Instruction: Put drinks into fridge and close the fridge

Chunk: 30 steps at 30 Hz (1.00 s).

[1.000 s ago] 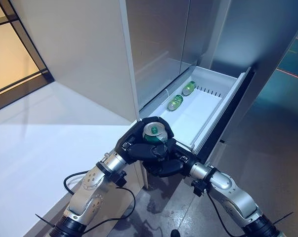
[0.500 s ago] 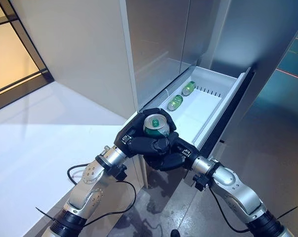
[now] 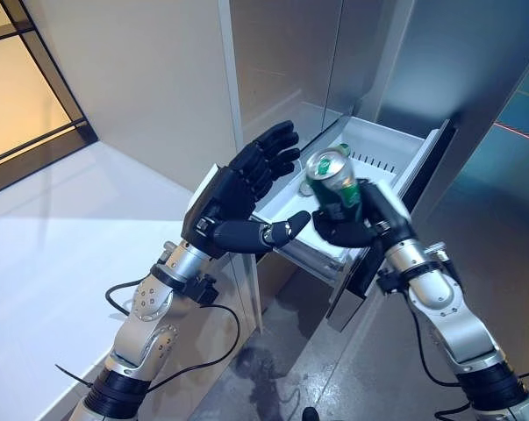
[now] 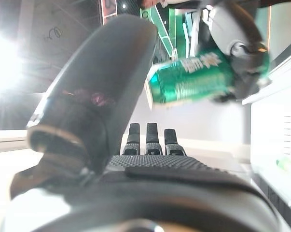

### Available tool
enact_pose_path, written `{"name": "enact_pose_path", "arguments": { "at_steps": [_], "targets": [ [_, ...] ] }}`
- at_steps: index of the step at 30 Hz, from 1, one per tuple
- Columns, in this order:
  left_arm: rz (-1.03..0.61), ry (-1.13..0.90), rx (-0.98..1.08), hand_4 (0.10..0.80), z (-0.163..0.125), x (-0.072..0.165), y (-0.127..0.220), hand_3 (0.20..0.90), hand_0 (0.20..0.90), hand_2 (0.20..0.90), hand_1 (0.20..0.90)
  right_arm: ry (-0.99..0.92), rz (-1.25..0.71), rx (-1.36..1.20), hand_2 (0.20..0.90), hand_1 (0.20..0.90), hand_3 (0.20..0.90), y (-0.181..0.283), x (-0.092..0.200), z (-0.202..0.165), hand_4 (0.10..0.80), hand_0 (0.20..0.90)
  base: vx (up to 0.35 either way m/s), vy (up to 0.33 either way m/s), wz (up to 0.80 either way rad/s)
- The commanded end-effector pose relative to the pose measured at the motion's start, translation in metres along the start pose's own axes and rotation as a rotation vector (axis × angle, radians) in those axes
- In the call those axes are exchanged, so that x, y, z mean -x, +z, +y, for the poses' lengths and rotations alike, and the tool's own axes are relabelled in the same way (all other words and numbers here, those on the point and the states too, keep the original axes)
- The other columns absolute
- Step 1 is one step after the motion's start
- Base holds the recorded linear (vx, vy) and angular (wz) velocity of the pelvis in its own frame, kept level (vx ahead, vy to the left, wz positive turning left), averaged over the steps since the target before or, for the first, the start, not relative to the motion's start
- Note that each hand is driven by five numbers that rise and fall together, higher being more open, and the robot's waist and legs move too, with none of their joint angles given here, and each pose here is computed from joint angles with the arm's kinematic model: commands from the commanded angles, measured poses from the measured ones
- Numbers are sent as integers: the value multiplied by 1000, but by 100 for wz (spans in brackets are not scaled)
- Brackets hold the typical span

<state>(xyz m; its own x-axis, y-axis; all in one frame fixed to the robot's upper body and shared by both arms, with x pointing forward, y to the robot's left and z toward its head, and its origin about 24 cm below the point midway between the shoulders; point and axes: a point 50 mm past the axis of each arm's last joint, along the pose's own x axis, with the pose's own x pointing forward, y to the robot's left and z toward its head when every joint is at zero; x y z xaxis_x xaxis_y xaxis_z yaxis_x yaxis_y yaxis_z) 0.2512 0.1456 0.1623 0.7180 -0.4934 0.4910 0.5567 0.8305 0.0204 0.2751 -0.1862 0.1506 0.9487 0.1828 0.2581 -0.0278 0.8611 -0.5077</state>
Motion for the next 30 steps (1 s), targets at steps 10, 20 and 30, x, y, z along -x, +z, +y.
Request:
{"name": "enact_pose_path", "arguments": {
  "at_steps": [10, 20, 30],
  "targets": [
    [21, 11, 91, 800, 0, -5, -13, 900, 900, 900, 900, -387, -517, 196, 300, 300, 200, 104, -34, -72, 100, 300, 0, 0, 0],
    [350, -60, 435, 800, -25, 46, -81, 900, 900, 900, 900, -460, -397, 327, 300, 300, 200, 103, -60, -101, 100, 300, 52, -9, 2],
    [801, -164, 553, 800, -52, 124, -132, 900, 900, 900, 900, -439, -219, 392, 300, 300, 200, 94, -83, -134, 100, 300, 35, -17, 5]
  ]
}}
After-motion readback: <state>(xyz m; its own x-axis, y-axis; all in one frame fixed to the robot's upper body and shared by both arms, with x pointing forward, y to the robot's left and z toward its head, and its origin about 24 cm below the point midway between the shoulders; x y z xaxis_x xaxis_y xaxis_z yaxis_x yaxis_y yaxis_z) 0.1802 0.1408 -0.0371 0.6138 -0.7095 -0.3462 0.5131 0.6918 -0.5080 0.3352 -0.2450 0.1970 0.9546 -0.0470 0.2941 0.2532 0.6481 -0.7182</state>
